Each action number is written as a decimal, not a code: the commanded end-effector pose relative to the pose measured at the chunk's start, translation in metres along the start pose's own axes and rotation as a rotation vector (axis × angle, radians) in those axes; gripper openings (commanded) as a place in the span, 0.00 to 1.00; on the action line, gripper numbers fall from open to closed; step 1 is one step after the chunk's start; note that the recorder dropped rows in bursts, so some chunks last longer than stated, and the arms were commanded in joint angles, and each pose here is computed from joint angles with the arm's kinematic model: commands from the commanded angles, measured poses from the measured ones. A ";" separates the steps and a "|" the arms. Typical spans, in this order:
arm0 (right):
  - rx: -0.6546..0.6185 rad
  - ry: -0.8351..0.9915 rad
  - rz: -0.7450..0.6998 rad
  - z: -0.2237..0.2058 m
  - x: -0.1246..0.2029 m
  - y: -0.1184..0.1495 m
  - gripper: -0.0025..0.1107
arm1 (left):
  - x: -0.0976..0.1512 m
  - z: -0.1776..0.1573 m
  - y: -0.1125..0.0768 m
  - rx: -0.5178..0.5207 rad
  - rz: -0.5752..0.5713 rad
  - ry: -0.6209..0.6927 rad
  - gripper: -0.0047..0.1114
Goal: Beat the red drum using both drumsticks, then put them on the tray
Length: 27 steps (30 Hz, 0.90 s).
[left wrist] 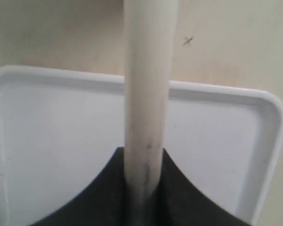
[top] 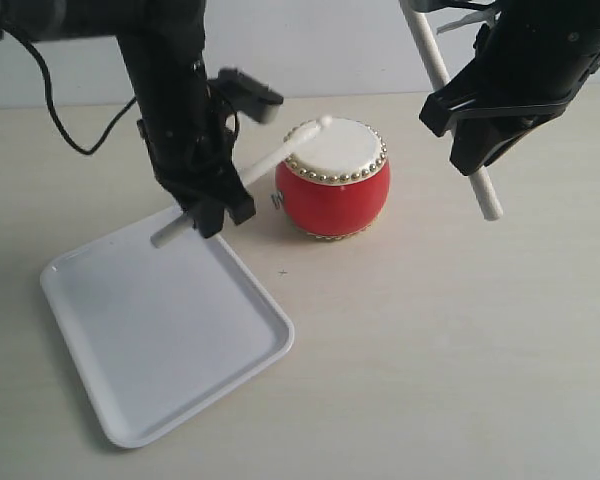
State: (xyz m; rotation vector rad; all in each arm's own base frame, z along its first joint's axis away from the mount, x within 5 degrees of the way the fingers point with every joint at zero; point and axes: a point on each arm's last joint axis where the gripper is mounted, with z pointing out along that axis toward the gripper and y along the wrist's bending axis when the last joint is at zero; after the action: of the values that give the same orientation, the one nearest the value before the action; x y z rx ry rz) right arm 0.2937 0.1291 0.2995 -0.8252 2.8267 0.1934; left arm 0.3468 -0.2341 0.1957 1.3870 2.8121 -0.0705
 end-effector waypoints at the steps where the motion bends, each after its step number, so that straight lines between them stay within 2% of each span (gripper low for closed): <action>1: 0.001 -0.013 0.001 -0.004 0.000 0.001 0.02 | 0.003 0.033 0.002 0.018 -0.019 0.090 0.04; 4: 0.001 -0.013 0.001 -0.004 0.000 0.001 0.02 | 0.007 0.008 0.003 -0.017 -0.015 0.041 0.04; 7: -0.026 -0.019 0.011 -0.004 0.000 0.003 0.02 | 0.017 -0.035 0.007 -0.053 -0.033 -0.058 0.04; 12: -0.167 0.011 0.042 0.017 -0.009 0.011 0.02 | 0.038 -0.087 0.015 -0.097 -0.084 -0.182 0.04; 15: -0.187 0.103 0.063 0.051 -0.016 0.007 0.02 | 0.044 -0.098 0.018 -0.101 -0.141 -0.211 0.04; 21: -0.159 0.327 0.152 0.127 -0.015 -0.006 0.02 | 0.045 -0.104 0.014 -0.086 -0.151 -0.232 0.04; 24: -0.132 0.386 0.151 0.139 -0.006 -0.009 0.02 | 0.047 -0.108 0.013 -0.090 -0.151 -0.243 0.04; 27: -0.126 0.346 0.130 0.125 -0.007 -0.008 0.02 | 0.048 -0.109 0.013 -0.094 -0.135 -0.245 0.04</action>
State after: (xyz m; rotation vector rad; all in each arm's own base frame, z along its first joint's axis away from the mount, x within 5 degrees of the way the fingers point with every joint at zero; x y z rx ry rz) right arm 0.3234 0.1493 0.1660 -0.7464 3.2701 0.2760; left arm 0.3314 -0.1840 0.2993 1.0852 2.6770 -0.0912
